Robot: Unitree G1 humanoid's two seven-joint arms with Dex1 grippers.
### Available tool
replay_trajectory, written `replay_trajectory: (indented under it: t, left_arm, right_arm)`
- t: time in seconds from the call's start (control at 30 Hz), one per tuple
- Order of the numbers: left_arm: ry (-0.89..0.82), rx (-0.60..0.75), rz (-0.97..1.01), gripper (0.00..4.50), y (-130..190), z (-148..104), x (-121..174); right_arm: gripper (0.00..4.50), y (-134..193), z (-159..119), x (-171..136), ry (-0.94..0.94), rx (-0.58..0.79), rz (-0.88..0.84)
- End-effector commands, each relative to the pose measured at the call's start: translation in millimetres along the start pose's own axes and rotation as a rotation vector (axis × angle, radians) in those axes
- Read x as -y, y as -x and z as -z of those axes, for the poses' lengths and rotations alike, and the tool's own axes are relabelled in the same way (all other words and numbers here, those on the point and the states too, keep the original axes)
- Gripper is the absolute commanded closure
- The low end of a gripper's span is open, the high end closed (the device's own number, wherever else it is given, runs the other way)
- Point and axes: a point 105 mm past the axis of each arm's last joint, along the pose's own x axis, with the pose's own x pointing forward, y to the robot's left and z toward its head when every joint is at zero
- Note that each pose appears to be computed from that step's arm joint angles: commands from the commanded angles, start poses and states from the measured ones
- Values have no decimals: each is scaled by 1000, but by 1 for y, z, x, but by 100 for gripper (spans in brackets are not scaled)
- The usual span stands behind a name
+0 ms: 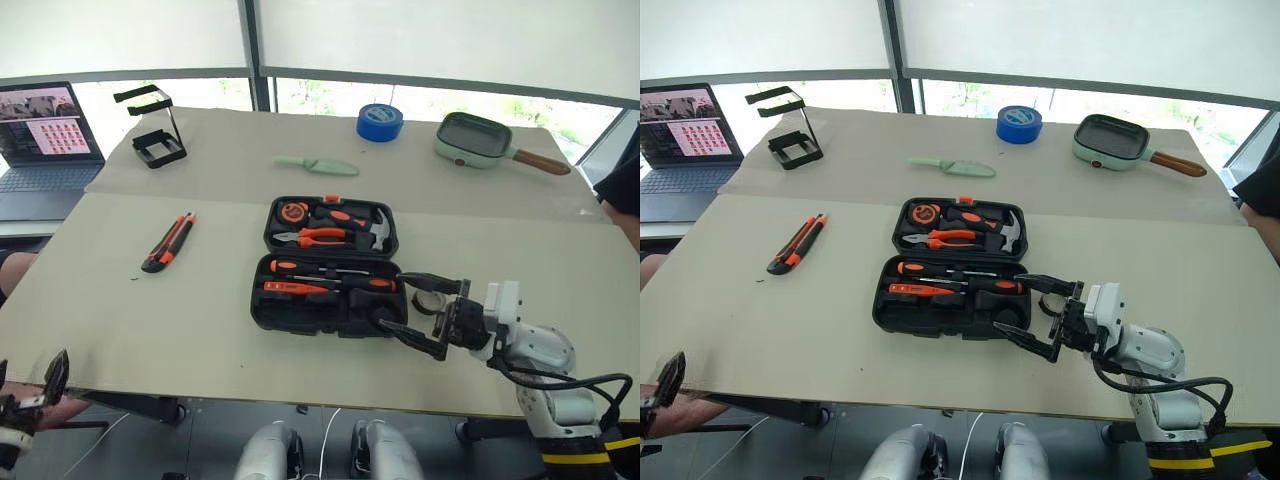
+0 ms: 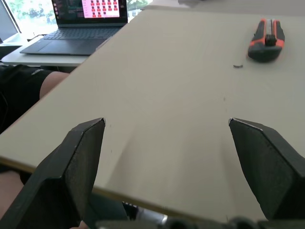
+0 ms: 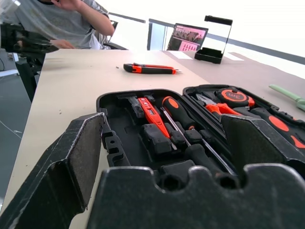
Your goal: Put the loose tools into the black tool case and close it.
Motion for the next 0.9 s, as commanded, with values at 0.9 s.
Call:
replay_trajectory:
  t: [0.9]
  left_arm:
    - [-69, -433, 300, 78, -174, -3, 105]
  right_arm:
    - [0, -31, -36, 11, 49, 123, -2]
